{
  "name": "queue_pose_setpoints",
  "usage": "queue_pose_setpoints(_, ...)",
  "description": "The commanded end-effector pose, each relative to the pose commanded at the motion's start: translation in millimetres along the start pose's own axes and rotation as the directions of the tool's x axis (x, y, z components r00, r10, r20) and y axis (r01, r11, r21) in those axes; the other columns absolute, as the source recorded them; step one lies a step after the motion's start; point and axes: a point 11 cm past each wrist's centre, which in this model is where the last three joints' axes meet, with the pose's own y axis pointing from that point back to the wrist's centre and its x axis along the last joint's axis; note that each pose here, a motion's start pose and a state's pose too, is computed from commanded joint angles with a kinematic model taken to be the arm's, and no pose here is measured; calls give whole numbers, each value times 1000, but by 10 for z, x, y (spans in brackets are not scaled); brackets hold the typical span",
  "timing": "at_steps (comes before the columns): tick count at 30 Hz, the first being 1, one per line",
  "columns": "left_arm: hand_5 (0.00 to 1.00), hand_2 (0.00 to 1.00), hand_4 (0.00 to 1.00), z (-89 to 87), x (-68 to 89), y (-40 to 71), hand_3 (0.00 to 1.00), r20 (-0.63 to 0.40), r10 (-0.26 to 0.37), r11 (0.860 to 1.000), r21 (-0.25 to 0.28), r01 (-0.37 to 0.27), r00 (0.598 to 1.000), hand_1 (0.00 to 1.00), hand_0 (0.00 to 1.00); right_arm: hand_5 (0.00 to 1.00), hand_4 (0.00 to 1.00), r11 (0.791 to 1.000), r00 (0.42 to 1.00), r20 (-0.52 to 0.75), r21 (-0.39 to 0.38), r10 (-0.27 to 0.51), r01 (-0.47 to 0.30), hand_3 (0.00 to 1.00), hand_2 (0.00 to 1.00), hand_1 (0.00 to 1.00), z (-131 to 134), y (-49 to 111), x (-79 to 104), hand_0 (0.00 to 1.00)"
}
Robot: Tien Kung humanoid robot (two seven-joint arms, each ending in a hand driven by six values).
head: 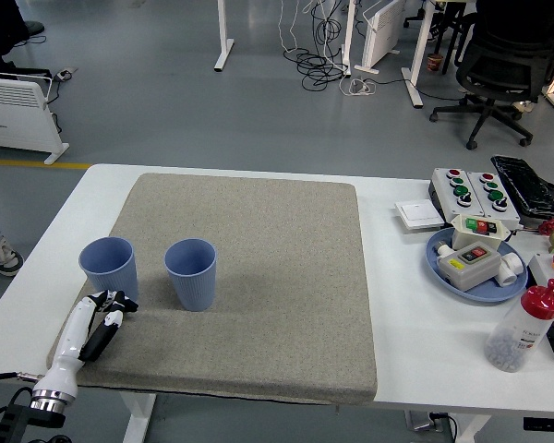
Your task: Push cup pick cup insert cup
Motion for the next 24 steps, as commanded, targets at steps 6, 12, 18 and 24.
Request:
queue_pose_setpoints(6,998,491,462,47,3,-146,451,12,-3,1000,-12,3,1000,524,566,464,100,1000,1000,-1,0,-2,2,576,658,645,-7,2,-14,707)
queue_pose_setpoints(12,998,493,458,84,-12,-276,451,15,-10,1000,-16,10,1000,525,570,464,99,1000,1000,-5,1,-2,2,576,660,645,-18,5,-21,707)
queue_pose_setpoints(18,998,504,456,117,-40,-438,452,19,-11,1000,-11,11,1000,538,580,461,99,1000,1000,-10,5,-3,3,576,658,645,-40,9,-28,707)
queue_pose_setpoints(24,998,505,454,126,-48,-547,452,33,-14,1000,-4,14,999,540,583,463,99,1000,1000,-14,5,-3,3,576,658,644,-49,12,-34,707)
